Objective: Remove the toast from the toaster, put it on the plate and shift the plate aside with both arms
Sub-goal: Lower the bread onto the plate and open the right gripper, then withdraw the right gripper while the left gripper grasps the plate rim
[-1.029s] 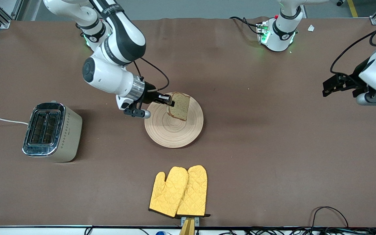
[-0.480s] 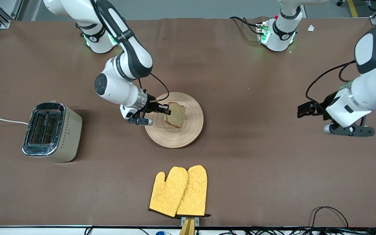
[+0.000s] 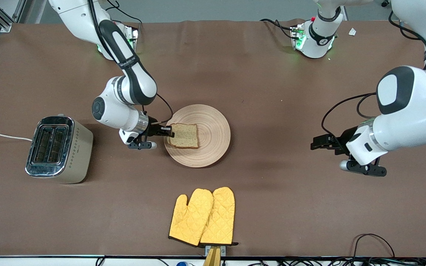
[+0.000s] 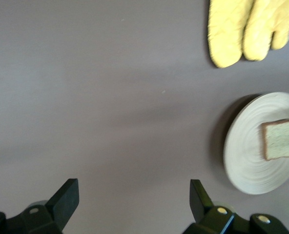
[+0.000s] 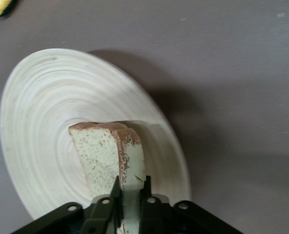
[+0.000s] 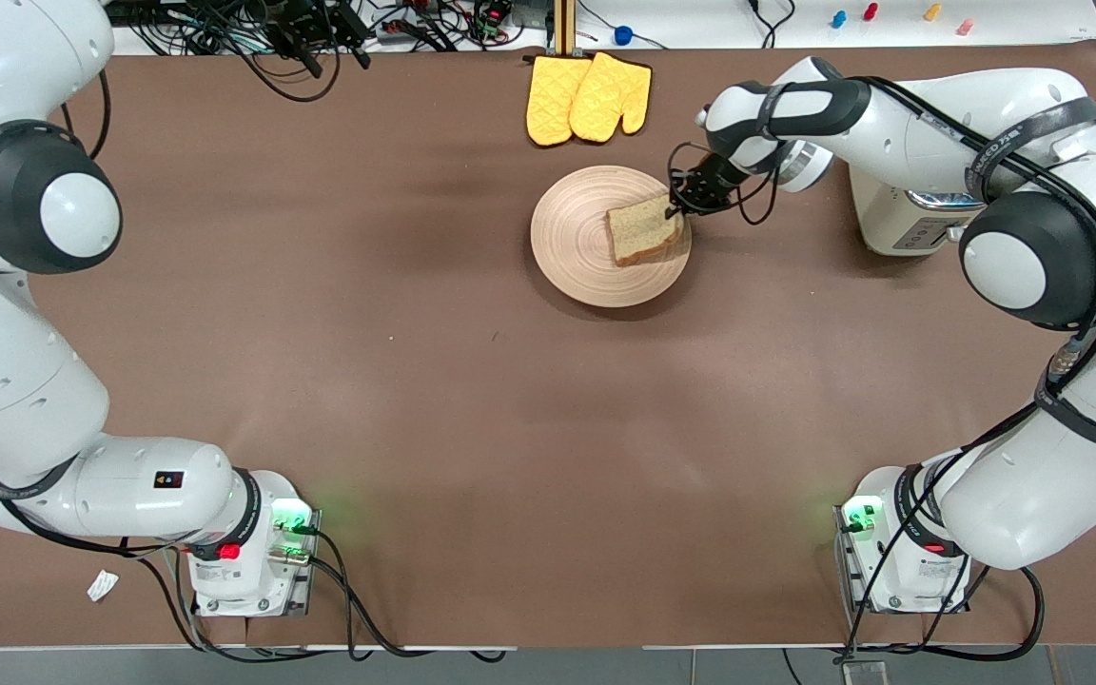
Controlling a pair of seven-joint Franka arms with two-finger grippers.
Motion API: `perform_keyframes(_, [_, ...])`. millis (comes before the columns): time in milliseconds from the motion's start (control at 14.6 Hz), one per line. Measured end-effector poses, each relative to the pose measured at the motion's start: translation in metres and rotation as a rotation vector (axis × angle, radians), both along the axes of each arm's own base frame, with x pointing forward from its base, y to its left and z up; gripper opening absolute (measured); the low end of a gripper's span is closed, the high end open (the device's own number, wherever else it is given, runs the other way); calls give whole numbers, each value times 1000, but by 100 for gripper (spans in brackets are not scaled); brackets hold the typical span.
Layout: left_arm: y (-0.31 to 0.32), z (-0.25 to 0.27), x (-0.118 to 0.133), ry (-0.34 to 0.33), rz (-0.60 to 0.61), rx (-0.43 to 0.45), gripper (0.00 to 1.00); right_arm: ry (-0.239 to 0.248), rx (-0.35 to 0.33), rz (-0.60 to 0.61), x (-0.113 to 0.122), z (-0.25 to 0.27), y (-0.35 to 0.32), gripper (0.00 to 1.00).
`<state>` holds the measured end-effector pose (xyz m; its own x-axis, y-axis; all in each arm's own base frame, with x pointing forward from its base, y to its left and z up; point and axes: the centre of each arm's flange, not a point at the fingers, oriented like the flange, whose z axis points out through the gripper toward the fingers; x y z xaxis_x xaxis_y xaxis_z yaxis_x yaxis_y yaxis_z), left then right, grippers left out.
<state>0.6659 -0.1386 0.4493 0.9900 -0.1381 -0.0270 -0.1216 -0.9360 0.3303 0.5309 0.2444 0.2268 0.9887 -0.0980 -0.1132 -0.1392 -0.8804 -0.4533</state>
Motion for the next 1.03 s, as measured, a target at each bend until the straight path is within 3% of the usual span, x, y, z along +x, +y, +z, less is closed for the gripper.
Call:
perform_keyframes(343, [-11,-38,8,60,22,-131,100,0,-8,-25,6,-4,-23,72])
perform_keyframes(549, [-17,-73,11,107,2,-231,97,-32,-51,6,15,5,-44,100])
perform_keyframes(824, [-26,-129,15,114,-71,-420,93,-80,-114,44,38,74,-114,100])
perform_keyframes(1029, [-46,-166,13,119,-96,-525,89,-54,-163,64,59,149,-204,100])
